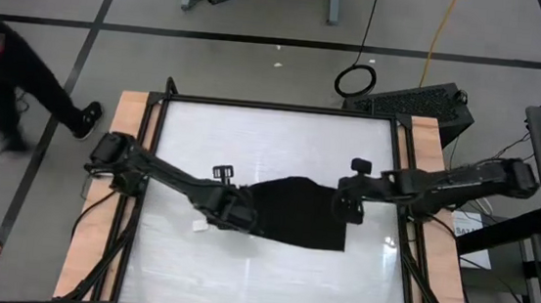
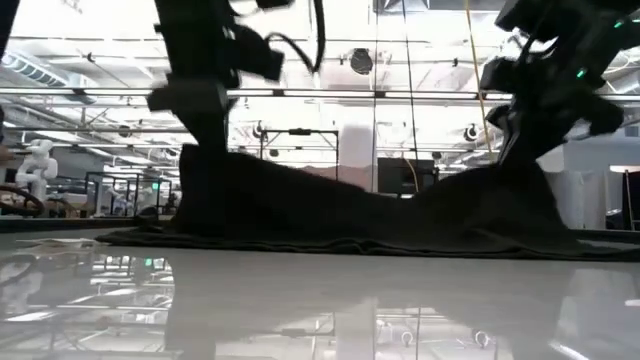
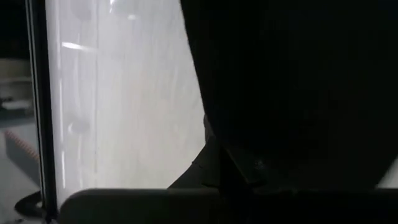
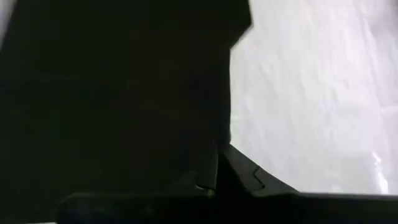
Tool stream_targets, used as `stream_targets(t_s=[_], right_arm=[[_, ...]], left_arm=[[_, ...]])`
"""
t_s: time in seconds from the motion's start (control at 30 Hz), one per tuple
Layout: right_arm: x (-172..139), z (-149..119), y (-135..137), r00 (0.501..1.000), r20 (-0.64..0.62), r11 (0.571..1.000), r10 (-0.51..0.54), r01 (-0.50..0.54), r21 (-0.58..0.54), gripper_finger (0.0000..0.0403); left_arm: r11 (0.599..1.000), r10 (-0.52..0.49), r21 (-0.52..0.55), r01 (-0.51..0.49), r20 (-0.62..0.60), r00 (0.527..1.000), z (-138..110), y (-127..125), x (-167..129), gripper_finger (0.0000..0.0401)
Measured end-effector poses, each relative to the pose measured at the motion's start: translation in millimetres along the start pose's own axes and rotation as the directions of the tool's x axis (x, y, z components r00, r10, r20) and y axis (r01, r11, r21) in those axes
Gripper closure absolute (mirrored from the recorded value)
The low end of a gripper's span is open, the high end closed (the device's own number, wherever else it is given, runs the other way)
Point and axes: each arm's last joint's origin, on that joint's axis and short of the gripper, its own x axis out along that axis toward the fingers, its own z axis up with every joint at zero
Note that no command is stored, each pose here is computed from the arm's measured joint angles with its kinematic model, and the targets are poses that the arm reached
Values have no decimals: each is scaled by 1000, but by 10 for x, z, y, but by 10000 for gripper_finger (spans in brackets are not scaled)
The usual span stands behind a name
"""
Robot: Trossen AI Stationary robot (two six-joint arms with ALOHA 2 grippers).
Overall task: Roll towel into tight, uniform cylinder
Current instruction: Roll the black towel
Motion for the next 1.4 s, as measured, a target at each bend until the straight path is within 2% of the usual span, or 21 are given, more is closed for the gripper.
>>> stream_targets(t_s=[0.1, 0.23, 0.43, 0.6, 0.7, 0.8, 0.9, 1.07, 1.27, 1.4], right_arm=[[120, 6, -94, 997, -49, 997, -63, 64, 33, 402], [243, 14, -227, 990, -91, 990, -104, 112, 88, 382], [310, -3, -377, 977, -130, 971, -172, 190, 143, 311], [258, -7, -439, 963, -120, 951, -241, 259, 171, 256], [208, 5, -444, 968, -89, 952, -234, 247, 183, 237], [175, 26, -416, 992, -42, 974, -116, 122, 192, 229], [171, 56, -370, 999, 6, 979, 48, -48, 196, 227], [170, 84, -252, 968, 37, 954, 249, -252, 163, 227], [147, 119, -55, 939, 78, 929, 336, -343, 137, 227], [149, 98, 88, 922, 96, 912, 376, -386, 138, 227]], left_arm=[[1000, 29, -11, -29, -42, 999, 48, 29, 157, 383], [991, 128, -24, -129, -59, 990, 104, 106, 328, 356], [970, 229, -64, -234, -74, 971, 139, 267, 434, 306], [937, 328, -79, -340, -134, 935, 76, 400, 454, 267], [923, 358, -85, -376, -173, 918, 33, 449, 451, 251], [924, 353, -92, -372, -173, 919, 35, 445, 451, 242], [945, 300, -83, -317, -172, 939, 48, 403, 452, 240], [994, 90, -61, -96, -97, 991, 175, 272, 475, 239], [989, -150, -4, 150, 12, 989, 316, 146, 480, 239], [969, -248, 20, 248, 0, 969, 288, 102, 539, 239]])
